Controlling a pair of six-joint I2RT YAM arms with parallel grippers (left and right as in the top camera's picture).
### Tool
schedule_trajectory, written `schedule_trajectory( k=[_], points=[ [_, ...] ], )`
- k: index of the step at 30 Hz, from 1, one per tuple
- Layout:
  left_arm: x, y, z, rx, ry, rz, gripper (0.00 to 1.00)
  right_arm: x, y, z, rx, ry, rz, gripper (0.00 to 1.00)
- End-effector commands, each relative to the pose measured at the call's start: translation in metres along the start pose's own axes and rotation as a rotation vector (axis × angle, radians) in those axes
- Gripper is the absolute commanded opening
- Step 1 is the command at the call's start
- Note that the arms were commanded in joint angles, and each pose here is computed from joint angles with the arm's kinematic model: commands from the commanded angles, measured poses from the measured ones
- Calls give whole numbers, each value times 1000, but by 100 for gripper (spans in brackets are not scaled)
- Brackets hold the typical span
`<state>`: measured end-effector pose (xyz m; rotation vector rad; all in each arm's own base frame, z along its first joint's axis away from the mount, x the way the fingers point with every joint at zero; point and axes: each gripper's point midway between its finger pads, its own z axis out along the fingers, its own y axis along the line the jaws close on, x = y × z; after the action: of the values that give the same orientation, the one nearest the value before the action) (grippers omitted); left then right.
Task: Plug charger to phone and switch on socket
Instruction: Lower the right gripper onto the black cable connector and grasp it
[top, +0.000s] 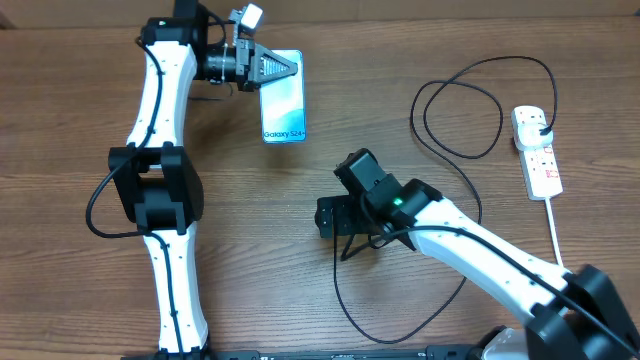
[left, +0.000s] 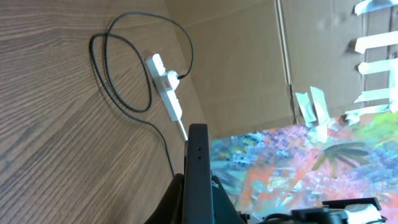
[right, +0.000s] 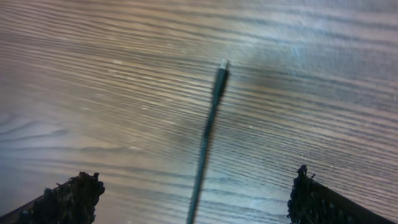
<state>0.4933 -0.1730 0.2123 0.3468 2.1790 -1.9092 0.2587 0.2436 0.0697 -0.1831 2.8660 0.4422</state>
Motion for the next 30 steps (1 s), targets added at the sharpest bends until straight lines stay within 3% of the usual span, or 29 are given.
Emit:
schedule_trajectory(
  k=[1, 10, 30],
  points=[
    [-5, -16, -4, 77, -23, 29, 5, -1, -6, 15, 49, 12, 61, 98],
    [-11, -14, -8, 72, -34, 46, 5, 6, -16, 39, 95, 59, 77, 93],
    [-27, 0, -10, -8, -49, -24, 4, -21, -14, 56, 173, 47, 75, 86]
  ],
)
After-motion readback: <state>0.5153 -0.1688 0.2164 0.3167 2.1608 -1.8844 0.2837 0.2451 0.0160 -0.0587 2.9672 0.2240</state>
